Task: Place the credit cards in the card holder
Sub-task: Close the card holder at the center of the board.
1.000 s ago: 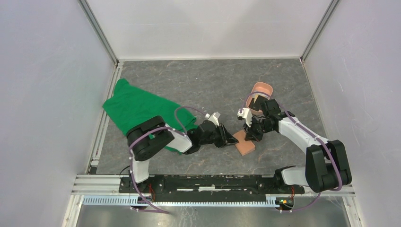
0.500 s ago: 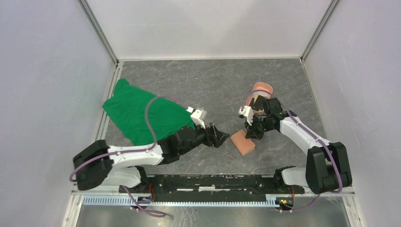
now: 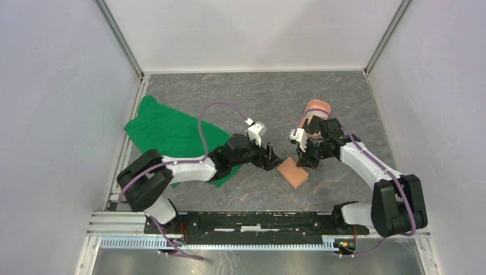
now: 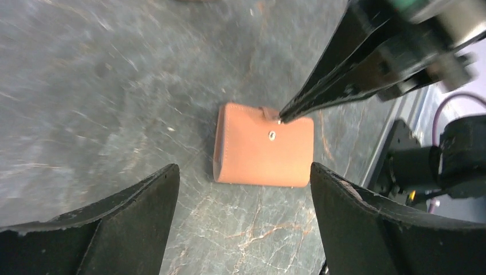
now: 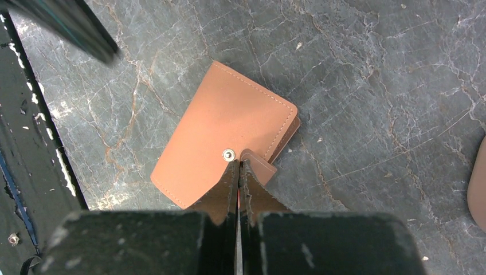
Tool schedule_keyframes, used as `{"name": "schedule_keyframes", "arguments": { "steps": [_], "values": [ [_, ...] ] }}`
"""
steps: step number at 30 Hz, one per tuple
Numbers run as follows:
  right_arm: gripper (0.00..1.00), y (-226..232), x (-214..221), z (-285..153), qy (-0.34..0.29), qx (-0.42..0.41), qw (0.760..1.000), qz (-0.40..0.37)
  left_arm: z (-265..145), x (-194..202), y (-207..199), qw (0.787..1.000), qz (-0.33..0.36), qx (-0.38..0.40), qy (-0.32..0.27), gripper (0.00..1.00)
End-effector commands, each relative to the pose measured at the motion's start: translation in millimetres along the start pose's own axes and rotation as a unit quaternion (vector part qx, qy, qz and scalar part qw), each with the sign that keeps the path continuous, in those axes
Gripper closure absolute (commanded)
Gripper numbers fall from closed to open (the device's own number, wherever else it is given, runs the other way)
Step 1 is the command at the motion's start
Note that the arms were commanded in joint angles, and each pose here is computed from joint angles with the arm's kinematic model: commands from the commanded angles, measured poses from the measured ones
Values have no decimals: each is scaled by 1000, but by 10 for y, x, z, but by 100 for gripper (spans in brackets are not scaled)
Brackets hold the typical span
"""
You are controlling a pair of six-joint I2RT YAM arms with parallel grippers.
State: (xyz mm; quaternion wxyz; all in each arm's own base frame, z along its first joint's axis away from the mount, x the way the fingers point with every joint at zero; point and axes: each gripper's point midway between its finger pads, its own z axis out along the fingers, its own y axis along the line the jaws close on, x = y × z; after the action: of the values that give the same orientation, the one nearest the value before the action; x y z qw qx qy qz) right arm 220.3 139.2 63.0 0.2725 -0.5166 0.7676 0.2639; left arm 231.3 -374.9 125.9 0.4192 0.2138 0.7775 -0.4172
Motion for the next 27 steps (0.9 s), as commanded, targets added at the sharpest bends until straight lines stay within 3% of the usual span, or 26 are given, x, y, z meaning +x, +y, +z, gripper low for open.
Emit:
{"name": "schedule_keyframes", "arguments": {
  "steps": [1, 4, 16, 23, 27],
  "values": [
    [100, -6, -109, -13, -23, -3, 999, -25, 247, 357, -143, 994, 6, 73, 81, 10],
    [100, 2, -117, -14, -25, -5, 999, -27, 391, 439, -114, 992, -4, 74, 100, 10],
    [100, 28, -97, 11, -27, -14, 999, -30, 612, 703, 72, 985, -50, 72, 149, 35],
    [100, 28, -86, 24, -25, -18, 999, -29, 712, 784, 134, 982, -65, 58, 165, 35],
    [100, 22, -80, 23, -23, -17, 999, -30, 721, 835, 172, 981, -72, 46, 174, 55]
  ]
}}
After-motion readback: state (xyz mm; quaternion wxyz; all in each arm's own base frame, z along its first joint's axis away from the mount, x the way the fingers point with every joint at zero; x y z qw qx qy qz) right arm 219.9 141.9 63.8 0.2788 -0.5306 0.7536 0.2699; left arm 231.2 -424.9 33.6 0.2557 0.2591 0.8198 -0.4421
